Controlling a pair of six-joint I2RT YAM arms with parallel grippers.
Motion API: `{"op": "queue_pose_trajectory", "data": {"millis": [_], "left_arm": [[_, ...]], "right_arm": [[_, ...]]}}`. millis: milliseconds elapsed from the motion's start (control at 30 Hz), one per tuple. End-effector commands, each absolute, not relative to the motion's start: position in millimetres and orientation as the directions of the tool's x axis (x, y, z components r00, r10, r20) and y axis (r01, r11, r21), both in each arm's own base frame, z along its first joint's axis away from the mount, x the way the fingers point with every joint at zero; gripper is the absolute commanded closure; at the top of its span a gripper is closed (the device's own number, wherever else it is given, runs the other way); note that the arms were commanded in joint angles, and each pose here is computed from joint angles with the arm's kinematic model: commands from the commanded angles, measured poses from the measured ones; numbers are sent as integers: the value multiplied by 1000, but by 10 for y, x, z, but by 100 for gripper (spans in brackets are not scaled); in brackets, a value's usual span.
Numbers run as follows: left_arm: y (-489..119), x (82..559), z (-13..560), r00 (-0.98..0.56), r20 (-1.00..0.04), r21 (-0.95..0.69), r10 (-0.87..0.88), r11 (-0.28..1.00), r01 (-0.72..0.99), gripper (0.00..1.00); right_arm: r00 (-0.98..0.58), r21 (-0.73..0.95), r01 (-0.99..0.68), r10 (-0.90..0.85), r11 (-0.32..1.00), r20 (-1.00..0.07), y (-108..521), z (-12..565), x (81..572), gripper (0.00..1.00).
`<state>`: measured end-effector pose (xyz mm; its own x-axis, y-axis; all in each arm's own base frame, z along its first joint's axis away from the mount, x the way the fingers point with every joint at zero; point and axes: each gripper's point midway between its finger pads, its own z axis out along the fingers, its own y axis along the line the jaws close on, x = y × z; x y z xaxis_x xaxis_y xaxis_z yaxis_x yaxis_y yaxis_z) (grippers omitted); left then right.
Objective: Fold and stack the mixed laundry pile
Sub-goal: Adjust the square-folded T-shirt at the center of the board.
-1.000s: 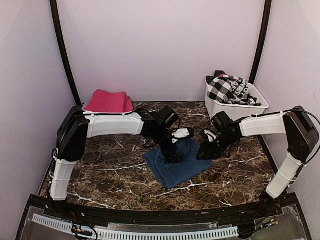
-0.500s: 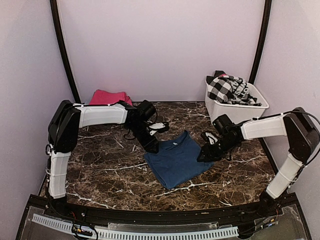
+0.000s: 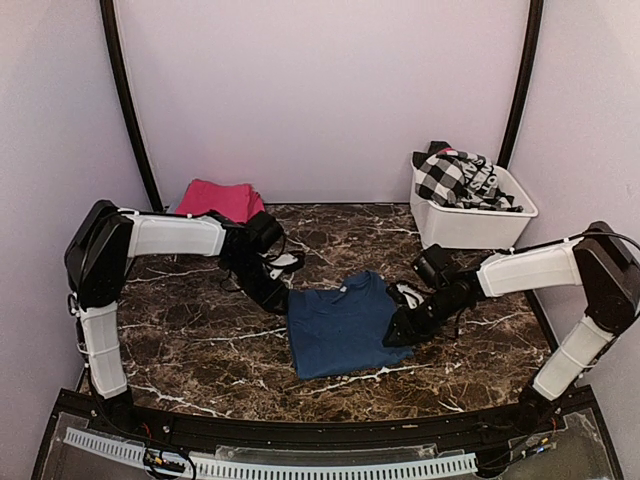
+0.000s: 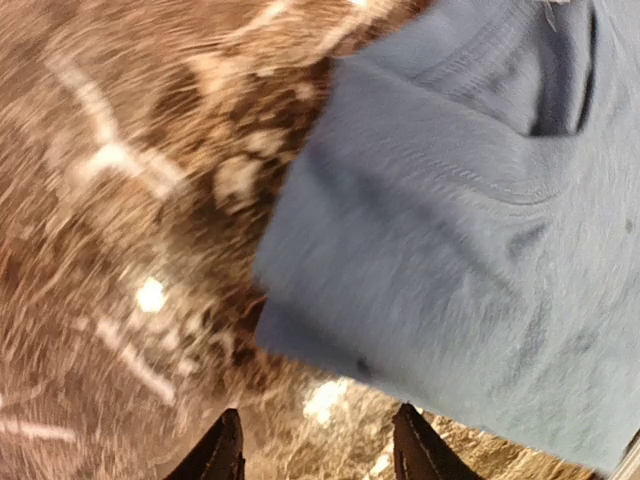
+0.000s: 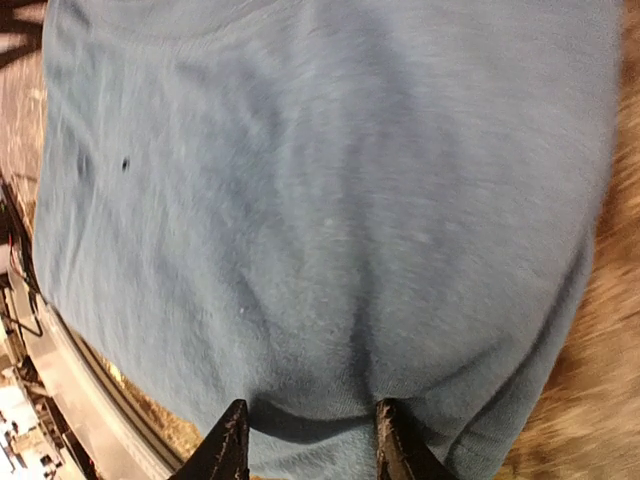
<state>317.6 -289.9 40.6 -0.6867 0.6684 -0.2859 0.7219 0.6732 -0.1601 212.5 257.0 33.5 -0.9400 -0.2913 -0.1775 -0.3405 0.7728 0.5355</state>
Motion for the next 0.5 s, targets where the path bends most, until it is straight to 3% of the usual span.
{"op": "queue_pose_trajectory", "data": {"millis": [0, 167, 300, 467], "left_arm": [[-2892, 3435, 1017, -740, -502, -195, 448, 775, 601, 48], [-2813, 3470, 1131, -793, -538, -306, 285, 811, 499, 47], [-2984, 3448, 1173, -805, -555, -425, 211, 760, 491, 47], [-3178, 3537, 1111, -816, -551, -494, 174, 720, 487, 47]], "right_arm": [[-937, 559, -323, -340, 764, -76, 2669, 326, 1645, 61], [-904, 633, -389, -411, 670, -120, 2907, 645, 1394, 60], [-898, 577, -440, -324, 688, -298, 2774, 1064, 1822, 58], [-889, 500, -382, -160, 777, -429, 2324, 1203, 2573, 61]]}}
